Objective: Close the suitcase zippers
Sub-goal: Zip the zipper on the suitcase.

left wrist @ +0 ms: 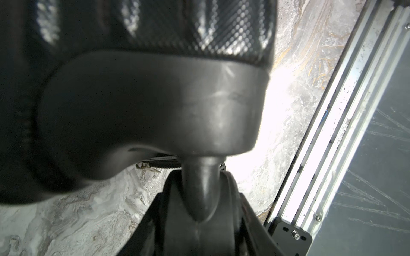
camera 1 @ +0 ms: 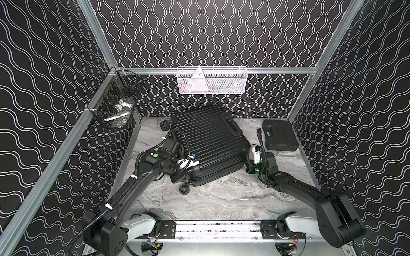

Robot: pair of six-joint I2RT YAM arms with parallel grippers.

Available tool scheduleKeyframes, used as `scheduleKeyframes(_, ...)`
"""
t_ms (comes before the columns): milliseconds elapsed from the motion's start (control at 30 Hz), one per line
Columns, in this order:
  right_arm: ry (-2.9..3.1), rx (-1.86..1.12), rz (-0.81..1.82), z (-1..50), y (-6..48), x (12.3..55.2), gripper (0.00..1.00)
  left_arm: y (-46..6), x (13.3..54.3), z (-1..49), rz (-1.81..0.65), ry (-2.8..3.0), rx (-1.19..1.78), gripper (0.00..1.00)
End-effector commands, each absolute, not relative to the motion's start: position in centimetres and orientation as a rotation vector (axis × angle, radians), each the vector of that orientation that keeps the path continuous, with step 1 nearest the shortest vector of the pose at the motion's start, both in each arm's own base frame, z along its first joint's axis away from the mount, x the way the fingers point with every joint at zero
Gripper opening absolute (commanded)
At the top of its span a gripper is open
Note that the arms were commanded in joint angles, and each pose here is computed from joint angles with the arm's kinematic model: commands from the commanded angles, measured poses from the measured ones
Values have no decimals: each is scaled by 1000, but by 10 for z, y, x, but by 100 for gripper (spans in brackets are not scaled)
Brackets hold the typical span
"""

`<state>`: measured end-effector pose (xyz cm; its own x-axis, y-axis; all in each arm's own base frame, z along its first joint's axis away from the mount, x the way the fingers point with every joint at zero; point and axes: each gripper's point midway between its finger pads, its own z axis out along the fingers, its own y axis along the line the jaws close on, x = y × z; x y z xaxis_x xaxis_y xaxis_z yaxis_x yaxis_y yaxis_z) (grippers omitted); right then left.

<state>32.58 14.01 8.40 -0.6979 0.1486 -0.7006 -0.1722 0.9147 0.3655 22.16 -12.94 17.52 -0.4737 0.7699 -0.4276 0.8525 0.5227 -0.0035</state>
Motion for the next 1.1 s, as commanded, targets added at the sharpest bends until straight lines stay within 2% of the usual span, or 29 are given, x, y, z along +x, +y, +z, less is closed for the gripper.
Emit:
scheduleKeyframes(0, 2349, -85, 629, 76, 154, 307, 0, -143, 249, 187, -326, 2341, 1201, 30)
scheduleKeyframes(367, 2355, -110, 682, 81, 157, 291, 0, -122, 287, 179, -152, 2496, 857, 27)
scheduleKeyframes(1067, 2274, -464, 935, 107, 218, 245, 0, -105, 311, 191, -49, 2503, 528, 24)
